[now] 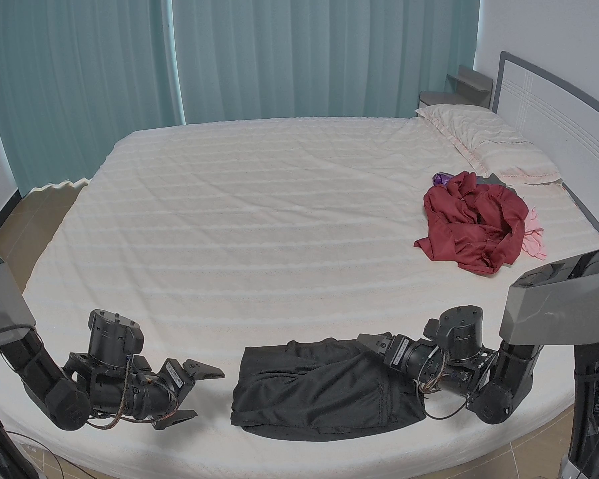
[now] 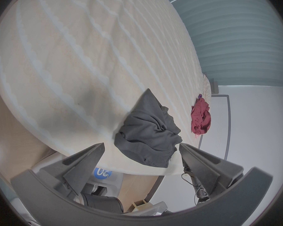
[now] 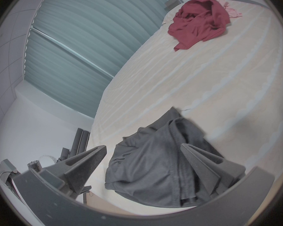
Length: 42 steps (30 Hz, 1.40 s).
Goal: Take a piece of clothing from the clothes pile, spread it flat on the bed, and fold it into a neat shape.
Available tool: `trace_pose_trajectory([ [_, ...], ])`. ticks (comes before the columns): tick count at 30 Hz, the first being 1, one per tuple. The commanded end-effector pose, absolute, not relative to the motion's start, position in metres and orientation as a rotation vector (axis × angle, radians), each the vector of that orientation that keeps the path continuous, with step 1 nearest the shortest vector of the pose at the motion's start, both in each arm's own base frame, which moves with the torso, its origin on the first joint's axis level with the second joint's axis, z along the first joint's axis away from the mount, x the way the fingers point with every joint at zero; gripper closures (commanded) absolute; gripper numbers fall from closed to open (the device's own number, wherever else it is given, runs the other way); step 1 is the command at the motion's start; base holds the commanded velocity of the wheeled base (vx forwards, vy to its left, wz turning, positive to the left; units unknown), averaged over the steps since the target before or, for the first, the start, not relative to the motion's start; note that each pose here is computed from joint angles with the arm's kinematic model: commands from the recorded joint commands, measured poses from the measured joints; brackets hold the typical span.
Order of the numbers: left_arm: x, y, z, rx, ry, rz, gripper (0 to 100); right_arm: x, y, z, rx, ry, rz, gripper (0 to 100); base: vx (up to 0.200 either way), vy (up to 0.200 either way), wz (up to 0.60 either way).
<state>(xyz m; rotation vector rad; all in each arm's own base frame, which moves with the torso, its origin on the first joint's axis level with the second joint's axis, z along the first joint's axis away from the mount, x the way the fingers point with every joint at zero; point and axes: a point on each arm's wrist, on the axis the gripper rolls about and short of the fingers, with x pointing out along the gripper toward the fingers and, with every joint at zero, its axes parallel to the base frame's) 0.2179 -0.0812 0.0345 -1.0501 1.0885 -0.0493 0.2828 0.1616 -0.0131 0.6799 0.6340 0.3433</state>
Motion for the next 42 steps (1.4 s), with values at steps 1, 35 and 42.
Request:
trace_pose_trajectory([
  [1, 0.218, -0.081, 0.034, -1.05, 1.09, -0.048, 0, 0.291, 0.17, -0.015, 0.68, 0.626, 0.362, 0, 0.0, 0.0, 0.0],
  [35, 0.219, -0.081, 0.034, -1.053, 1.087, -0.046, 0, 0.299, 0.156, -0.027, 0.634, 0.601, 0.241, 100, 0.0, 0.0, 0.0],
  [42, 0.218, -0.081, 0.034, -1.053, 1.09, -0.045, 0, 0.298, 0.141, -0.019, 0.645, 0.581, 0.193, 100, 0.0, 0.0, 0.0],
])
